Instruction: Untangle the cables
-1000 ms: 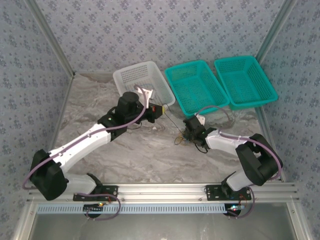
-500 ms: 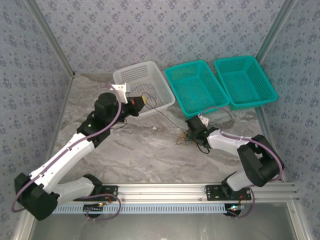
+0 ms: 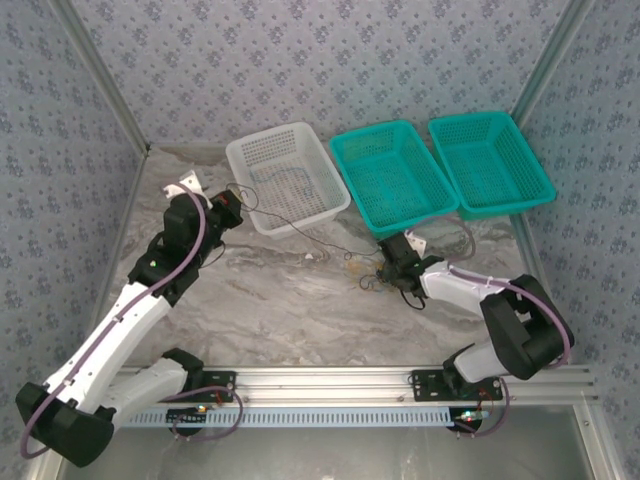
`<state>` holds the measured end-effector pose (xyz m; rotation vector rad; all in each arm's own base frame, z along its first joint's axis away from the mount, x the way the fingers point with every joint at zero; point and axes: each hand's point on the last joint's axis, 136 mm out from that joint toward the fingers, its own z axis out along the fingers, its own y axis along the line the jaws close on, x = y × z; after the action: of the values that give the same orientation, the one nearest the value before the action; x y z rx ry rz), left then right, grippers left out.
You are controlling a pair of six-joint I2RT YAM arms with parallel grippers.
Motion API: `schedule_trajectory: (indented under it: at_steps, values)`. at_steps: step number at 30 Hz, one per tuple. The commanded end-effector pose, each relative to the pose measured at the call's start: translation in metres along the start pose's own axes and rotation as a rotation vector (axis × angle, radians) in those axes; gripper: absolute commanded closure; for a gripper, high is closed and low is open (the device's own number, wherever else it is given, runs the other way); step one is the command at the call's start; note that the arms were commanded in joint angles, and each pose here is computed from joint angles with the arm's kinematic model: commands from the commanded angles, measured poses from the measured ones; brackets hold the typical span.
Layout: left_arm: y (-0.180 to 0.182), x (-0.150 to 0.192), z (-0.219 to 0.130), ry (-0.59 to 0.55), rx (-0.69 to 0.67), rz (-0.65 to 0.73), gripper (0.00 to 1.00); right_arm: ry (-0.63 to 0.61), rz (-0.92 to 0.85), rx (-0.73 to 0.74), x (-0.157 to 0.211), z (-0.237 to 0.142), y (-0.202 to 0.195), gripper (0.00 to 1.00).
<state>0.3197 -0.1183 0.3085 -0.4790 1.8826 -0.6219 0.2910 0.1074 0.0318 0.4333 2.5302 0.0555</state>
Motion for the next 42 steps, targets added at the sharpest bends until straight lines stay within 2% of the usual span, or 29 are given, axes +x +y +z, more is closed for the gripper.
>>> schedule_trajectory:
  at_steps: [1, 4, 8, 12, 18, 23, 30, 35, 38, 42]
  values:
    - [0.023, -0.013, -0.01, -0.041, -0.133, -0.054, 1.0, 0.007, -0.004, 0.098, 0.005, -0.002, -0.027, 0.56]
    - [0.034, -0.017, -0.015, -0.066, -0.179, -0.085, 1.0, -0.002, 0.013, 0.106, 0.003, -0.004, -0.033, 0.56]
    - [0.071, -0.028, -0.036, -0.165, -0.342, -0.14, 1.0, 0.003, 0.077, 0.141, 0.005, -0.004, -0.05, 0.56]
    - [0.082, -0.033, -0.045, -0.196, -0.338, -0.167, 1.0, 0.016, 0.127, 0.134, 0.008, -0.001, -0.06, 0.57]
    - [0.076, -0.024, -0.033, -0.121, -0.29, -0.165, 1.0, 0.007, 0.116, 0.1, 0.002, -0.002, -0.054, 0.57]
    - [0.101, -0.036, -0.049, -0.206, -0.406, -0.178, 1.0, 0.017, 0.169, 0.172, 0.005, -0.003, -0.077, 0.58]
    - [0.152, -0.066, -0.09, -0.318, -0.575, -0.175, 1.0, 0.003, 0.22, 0.197, 0.004, -0.01, -0.098, 0.62]
    - [0.171, -0.073, -0.098, -0.31, -0.632, -0.206, 1.0, 0.002, 0.236, 0.206, 0.003, -0.011, -0.105, 0.64]
    - [0.177, -0.077, -0.1, -0.307, -0.635, -0.24, 1.0, 0.003, 0.241, 0.201, 0.002, -0.01, -0.107, 0.64]
    - [0.163, -0.074, -0.079, -0.244, -0.518, -0.231, 1.0, -0.013, 0.226, 0.105, -0.005, -0.007, -0.09, 0.62]
